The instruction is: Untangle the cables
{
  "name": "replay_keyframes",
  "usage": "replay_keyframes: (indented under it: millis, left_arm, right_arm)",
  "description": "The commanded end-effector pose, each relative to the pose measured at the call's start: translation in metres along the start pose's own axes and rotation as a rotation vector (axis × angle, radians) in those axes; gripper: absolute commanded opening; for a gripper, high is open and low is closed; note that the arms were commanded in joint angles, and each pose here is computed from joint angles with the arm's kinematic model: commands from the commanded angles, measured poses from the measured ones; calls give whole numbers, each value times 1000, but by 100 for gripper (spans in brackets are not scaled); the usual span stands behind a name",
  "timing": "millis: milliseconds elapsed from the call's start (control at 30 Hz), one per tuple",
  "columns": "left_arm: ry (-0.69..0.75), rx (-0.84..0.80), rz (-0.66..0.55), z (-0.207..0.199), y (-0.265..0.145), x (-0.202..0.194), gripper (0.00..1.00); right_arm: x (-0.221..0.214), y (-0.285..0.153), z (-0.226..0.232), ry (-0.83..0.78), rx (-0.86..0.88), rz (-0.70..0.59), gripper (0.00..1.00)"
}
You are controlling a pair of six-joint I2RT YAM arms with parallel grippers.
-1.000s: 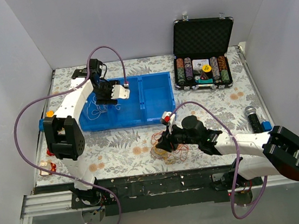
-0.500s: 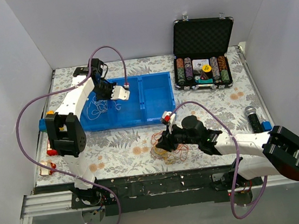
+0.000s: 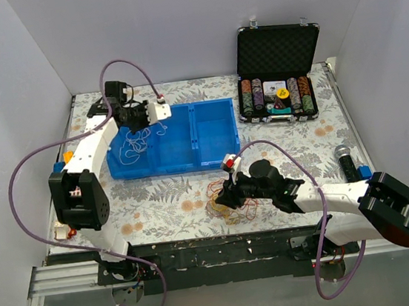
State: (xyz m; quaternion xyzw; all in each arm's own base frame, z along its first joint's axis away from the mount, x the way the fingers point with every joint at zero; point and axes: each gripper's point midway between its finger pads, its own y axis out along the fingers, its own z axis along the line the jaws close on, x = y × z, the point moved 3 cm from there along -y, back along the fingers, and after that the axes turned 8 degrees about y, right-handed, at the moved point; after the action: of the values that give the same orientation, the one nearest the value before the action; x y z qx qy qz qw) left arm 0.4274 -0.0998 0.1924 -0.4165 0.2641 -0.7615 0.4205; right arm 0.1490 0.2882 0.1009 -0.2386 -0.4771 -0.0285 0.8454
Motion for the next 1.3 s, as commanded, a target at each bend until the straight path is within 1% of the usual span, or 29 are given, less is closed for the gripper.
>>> replay_keyframes:
  millis: [0,133,200,233,300,400,500,567,633,733,833,867,900,933,967,1033,1067,1133,1200,1267]
  left_arm:
    - [-93,293,-129,38,-58,23,0]
    - [-264,498,-126,53,-94,4,0]
    - [-325,559,-147,54,-109,-1,0]
    - [-374,607,-140,54,-124,-17,0]
    - [-426,660,-154,47,-136,-26,0]
    - [-428,626,-110,19,-129,-41,0]
    - [-421,531,-45,-15,-106,-56,0]
    - [-412,490,-23,-29,-94,-63,0]
    - [-409,466,-20,-34,-85,-65,0]
    - [-426,454,-33,-30,-79,-65,0]
    - [-405,438,-14,-31,-72,-68,0]
    - [-405,435,-9,-31,-71,-69,3]
    - [-411,435,-6,-30,-71,-70,14]
    - [-414,433,-11,-28,-72,-68,34]
    - [-408,425,-17,-27,-73,-66,48]
    - [-390,424,-36,-23,-79,-60,85]
    - [-376,428,-47,-20,-84,-55,91]
    - [-355,432,-74,-13,-94,-45,95]
    - [-370,410,-123,-9,-104,-30,96]
    - [-375,336,-209,-14,-110,-6,96]
  right_arm:
    - [10,-1,1,-1,7,-47,40]
    - [11,-2,2,-3,9,-53,40]
    - [10,-3,3,-3,15,-52,40]
    - [9,-2,3,0,17,-48,40]
    - [8,-2,4,-1,28,-45,39]
    - [8,-2,6,-3,39,-44,38]
    - [10,-1,6,-2,37,-53,38]
    - [12,0,6,0,35,-58,38]
    - [14,0,6,5,33,-66,38]
    - [15,0,6,9,31,-68,38]
    - [17,0,6,11,30,-71,39]
    - [17,0,6,11,28,-70,38]
    - [18,-1,6,11,27,-72,39]
    - [19,-1,7,11,26,-73,40]
    - [19,0,6,8,21,-70,41]
    - [21,-2,6,0,18,-74,41]
    - [23,-3,6,-7,16,-83,43]
    - [28,-6,2,-11,-19,-98,44]
    - [32,-9,-3,-17,-62,-116,46]
    - [35,-13,-10,-15,-116,-137,48]
